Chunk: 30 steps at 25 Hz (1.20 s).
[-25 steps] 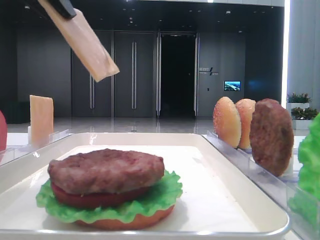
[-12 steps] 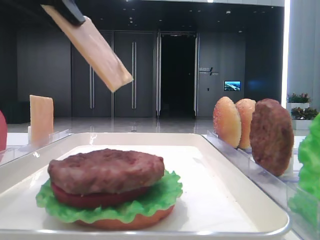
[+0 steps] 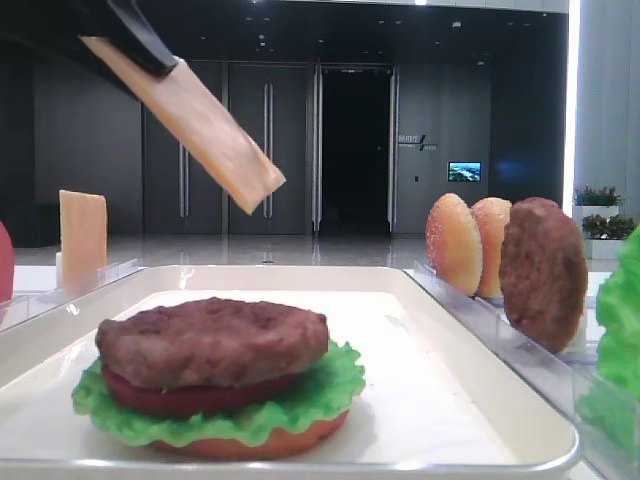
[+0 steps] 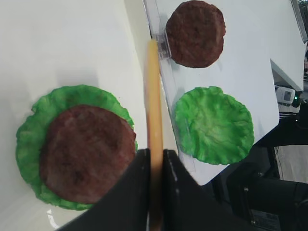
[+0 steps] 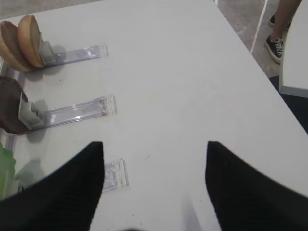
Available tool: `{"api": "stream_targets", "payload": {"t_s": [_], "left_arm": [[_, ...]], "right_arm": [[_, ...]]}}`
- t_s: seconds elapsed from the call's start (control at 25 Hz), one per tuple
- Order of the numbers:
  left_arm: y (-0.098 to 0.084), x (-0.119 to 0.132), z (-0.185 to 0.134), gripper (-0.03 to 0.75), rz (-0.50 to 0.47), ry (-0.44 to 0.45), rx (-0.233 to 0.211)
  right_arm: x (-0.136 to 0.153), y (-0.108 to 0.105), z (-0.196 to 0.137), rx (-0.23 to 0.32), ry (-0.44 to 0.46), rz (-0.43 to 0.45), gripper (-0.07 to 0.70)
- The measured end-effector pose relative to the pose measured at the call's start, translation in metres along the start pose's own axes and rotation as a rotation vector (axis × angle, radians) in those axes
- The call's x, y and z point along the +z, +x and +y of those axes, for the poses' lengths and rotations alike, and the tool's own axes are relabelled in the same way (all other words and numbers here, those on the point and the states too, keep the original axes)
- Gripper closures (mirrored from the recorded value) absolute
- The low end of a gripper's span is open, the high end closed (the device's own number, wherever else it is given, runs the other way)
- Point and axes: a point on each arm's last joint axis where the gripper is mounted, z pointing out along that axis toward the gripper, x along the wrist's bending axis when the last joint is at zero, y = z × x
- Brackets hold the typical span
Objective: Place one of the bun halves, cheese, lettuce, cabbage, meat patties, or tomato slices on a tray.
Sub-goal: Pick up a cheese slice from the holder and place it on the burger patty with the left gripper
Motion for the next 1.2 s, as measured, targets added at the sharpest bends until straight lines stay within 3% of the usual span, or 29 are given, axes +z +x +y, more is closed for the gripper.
{"api": "stream_targets", "payload": {"t_s": [0.44,1.2], "left_arm": [[0.009,0.005,-0.018,0.680,-0.050,0.007,-0.018],[0.010,0.006,-0.019,0.680,-0.054,0.007,0.007]], "right_arm": [[0.000,0.000,0.000,0.000,0.000,0.000,0.171],[0.000,0.000,0.000,0.000,0.000,0.000,0.171]]}}
